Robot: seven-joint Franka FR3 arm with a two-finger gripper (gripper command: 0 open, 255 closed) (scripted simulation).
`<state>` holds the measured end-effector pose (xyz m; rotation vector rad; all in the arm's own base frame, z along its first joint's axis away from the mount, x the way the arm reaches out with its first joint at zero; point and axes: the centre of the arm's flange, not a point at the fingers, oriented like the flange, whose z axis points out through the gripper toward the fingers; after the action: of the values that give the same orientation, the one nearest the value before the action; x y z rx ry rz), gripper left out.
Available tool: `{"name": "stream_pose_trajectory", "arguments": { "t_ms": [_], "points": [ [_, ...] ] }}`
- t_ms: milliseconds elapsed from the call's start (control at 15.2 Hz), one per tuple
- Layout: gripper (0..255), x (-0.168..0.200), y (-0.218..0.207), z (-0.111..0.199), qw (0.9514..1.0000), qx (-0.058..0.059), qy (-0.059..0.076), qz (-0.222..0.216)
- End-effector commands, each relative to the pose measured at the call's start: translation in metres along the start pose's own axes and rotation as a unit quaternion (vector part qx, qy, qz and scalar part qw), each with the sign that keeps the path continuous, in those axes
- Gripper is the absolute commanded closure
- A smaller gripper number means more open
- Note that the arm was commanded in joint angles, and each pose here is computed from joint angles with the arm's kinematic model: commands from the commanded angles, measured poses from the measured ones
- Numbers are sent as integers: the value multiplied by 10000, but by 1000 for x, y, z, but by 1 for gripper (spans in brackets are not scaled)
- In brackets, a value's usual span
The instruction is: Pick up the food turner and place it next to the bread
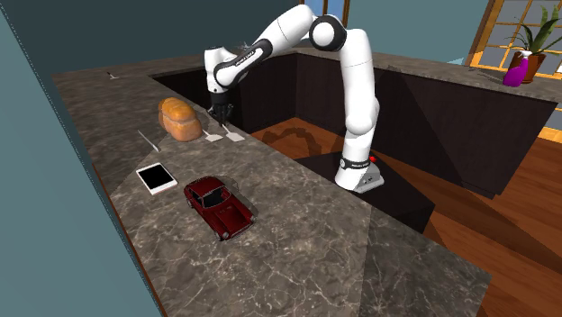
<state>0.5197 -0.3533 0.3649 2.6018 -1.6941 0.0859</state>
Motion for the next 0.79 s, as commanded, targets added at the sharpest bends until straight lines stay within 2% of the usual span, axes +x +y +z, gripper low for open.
{"name": "stream_pose_trajectory", "arguments": {
  "t_ms": [0,528,594,726],
  "points": [
    [255,-2,-1,14,10000,1,2,0],
    [255,-2,-1,14,10000,1,2,0],
    [0,-2,-1,14,10000,1,2,0],
    [0,-2,-1,14,10000,1,2,0]
  ]
}}
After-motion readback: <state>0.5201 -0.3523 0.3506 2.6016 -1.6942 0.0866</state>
